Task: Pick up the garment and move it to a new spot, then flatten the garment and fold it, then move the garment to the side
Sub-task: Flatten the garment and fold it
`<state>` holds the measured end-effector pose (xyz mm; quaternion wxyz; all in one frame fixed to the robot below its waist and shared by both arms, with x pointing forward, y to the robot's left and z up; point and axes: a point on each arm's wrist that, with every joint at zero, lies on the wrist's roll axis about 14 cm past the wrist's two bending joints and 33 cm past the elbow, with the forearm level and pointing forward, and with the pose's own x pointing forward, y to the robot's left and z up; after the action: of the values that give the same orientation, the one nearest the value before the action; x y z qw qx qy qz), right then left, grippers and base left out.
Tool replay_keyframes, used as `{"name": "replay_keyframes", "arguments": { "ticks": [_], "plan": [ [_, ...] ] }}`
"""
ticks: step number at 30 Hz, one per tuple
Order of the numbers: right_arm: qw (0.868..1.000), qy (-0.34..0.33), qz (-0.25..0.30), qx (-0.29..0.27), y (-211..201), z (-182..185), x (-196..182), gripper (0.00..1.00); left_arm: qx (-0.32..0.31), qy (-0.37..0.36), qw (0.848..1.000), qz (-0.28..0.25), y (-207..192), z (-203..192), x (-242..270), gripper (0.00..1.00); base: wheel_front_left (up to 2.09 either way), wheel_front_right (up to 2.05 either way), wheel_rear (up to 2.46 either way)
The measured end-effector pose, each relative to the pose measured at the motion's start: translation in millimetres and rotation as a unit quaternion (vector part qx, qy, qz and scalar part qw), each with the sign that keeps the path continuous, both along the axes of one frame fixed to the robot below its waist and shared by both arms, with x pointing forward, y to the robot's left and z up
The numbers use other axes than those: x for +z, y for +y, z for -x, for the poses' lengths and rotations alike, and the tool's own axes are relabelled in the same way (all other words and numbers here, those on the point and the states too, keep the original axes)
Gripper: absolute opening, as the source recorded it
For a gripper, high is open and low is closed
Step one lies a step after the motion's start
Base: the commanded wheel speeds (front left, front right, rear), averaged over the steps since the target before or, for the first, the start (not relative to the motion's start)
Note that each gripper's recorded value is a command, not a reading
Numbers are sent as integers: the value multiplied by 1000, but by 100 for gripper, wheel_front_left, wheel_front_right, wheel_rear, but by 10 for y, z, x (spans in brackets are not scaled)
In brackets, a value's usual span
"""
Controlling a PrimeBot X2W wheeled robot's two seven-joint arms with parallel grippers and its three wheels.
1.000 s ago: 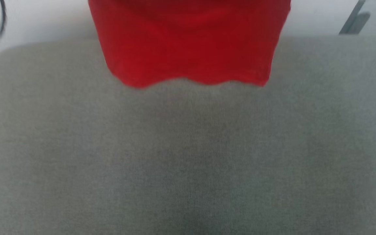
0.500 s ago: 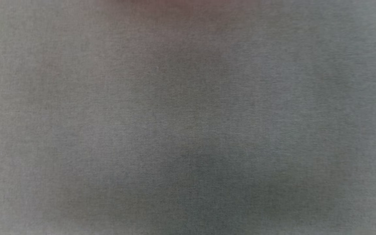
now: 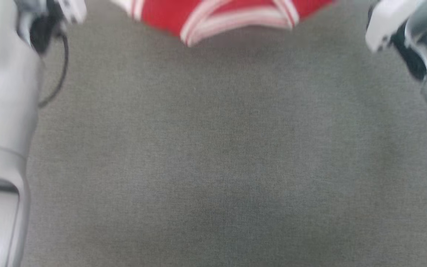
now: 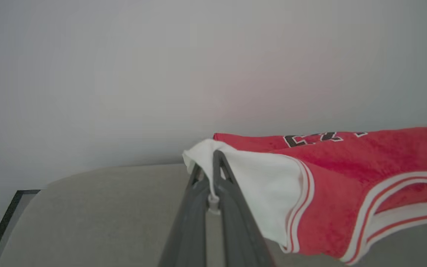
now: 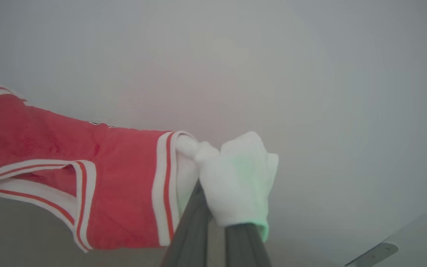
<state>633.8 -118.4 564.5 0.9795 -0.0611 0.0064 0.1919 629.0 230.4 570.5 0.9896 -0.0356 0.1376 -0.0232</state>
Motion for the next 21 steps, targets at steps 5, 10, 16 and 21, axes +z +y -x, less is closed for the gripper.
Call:
{"name": "replay_keyframes", "arguments": {
  "ticks": [5,10,16,21],
  "plan": [
    [997,74,6,15,-104,387,-269,0,-11,72,997,-11,75,403,-365,0,0,0,0],
    [990,138,18,33,-210,813,-486,0,-28,124,992,-17,99,855,-728,0,0,0,0],
    [976,211,28,52,-335,1320,-715,0,-42,166,985,-17,86,1370,-1020,0,0,0,0],
    [959,273,32,63,-429,1735,-943,0,-30,192,981,-12,151,1750,-1095,0,0,0,0]
  ]
}}
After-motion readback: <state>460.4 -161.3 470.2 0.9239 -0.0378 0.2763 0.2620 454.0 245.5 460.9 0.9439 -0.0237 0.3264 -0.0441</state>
